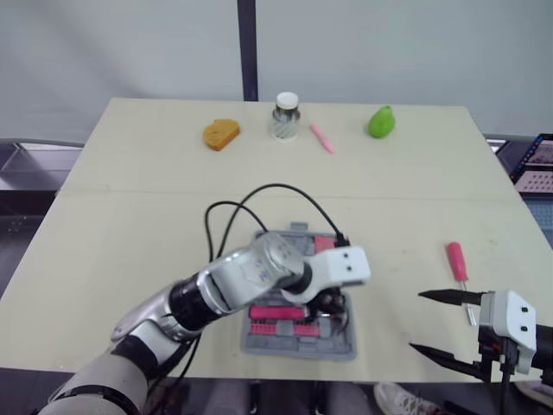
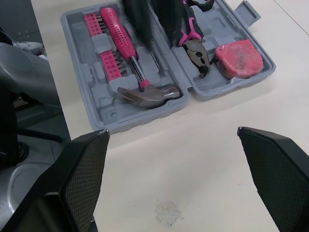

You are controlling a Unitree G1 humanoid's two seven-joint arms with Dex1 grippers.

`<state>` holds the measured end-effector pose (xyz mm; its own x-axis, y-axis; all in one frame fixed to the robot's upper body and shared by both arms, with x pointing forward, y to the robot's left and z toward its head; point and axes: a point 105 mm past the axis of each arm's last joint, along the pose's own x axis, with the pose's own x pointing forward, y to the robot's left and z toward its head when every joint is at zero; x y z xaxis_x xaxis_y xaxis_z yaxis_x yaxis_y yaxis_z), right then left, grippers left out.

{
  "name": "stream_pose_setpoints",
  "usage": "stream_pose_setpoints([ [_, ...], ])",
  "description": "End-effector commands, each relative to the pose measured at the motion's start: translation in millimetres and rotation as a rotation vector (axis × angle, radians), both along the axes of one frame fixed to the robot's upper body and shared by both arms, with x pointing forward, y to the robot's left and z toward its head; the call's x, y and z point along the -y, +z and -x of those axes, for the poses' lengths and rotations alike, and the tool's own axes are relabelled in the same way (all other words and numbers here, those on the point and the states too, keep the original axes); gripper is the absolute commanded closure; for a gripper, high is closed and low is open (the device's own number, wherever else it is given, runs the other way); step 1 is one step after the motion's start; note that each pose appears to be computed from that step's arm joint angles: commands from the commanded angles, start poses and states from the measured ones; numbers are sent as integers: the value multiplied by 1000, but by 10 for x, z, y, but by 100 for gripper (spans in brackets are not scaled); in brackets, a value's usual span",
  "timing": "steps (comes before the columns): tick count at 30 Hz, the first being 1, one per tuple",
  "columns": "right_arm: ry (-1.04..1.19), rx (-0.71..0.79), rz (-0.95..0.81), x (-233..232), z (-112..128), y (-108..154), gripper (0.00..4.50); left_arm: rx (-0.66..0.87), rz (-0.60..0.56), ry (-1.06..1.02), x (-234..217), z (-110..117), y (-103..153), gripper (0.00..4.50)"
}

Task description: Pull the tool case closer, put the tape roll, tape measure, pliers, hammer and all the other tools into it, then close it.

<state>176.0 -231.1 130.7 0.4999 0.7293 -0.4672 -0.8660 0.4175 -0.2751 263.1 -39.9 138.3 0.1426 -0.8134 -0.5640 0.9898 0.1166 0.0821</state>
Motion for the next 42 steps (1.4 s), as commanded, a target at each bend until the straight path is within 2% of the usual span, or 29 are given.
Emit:
stream_pose_setpoints([
  [1, -8, 40, -6, 27, -8, 64, 0, 127, 261, 22, 14, -178, 387, 442],
  [4, -9, 44, -14, 29, -17, 66, 0, 201, 452, -50, -62, -178, 598, 442],
  [7, -10, 49, -17, 33, -34, 67, 0, 264, 507, -144, -245, -114, 596, 442],
  [10, -12, 52, -17, 43, -49, 65, 0, 201, 511, -213, -507, -67, 480, 442],
  [13, -19, 60, -19, 52, -61, 72, 0, 174, 435, -270, -814, 5, 207, 442],
  [16, -25, 64, -23, 54, -64, 77, 0, 137, 405, -288, -978, 65, 25, 442],
  [23, -30, 66, -25, 59, -58, 78, 0, 105, 339, -330, -1066, 214, -364, 442],
  [29, -32, 67, -27, 56, -61, 71, 0, 110, 289, -305, -1029, 212, -558, 442],
  [42, -38, 64, -27, 63, -36, 70, 0, 123, 258, -255, -978, 158, -705, 442],
])
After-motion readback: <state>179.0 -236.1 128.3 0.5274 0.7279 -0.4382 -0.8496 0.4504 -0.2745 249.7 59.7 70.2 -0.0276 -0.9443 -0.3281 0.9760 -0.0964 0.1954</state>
